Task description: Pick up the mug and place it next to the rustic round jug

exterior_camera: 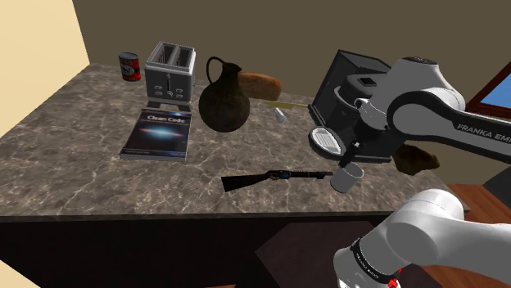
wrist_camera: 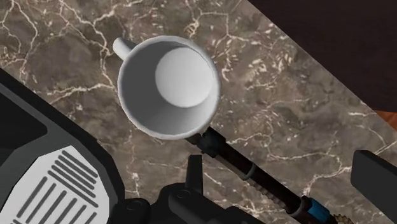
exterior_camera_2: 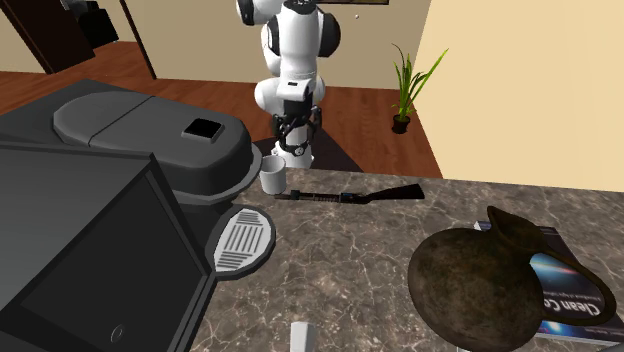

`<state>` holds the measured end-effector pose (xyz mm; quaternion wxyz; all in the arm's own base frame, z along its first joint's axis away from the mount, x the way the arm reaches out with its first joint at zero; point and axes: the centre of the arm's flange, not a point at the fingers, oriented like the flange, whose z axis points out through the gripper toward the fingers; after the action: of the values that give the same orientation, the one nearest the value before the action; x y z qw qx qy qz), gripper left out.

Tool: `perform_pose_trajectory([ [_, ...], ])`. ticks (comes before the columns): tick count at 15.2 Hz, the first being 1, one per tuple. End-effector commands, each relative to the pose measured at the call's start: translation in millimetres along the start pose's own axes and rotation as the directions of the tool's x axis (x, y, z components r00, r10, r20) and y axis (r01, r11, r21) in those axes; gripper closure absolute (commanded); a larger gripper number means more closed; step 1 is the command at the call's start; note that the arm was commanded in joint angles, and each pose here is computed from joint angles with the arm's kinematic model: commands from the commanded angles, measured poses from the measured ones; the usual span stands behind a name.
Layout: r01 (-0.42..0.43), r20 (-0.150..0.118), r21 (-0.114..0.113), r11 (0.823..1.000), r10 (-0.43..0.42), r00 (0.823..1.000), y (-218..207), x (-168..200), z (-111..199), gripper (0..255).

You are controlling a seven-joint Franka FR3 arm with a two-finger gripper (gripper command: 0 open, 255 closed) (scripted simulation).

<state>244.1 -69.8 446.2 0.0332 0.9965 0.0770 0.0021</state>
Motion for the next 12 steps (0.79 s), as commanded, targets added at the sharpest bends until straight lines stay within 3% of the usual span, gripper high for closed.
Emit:
perform_pose_trajectory([
  [1, -0.001, 0.011, -0.005, 1.0, 0.001, 1.0, 11.9, -10.7, 16.2, 0],
  [4, -0.003, 0.025, -0.011, 1.0, 0.004, 1.0, 28.0, -27.8, 41.1, 0],
  [12, -0.003, 0.025, -0.011, 1.0, 0.004, 1.0, 28.5, -28.9, 81.1, 0],
])
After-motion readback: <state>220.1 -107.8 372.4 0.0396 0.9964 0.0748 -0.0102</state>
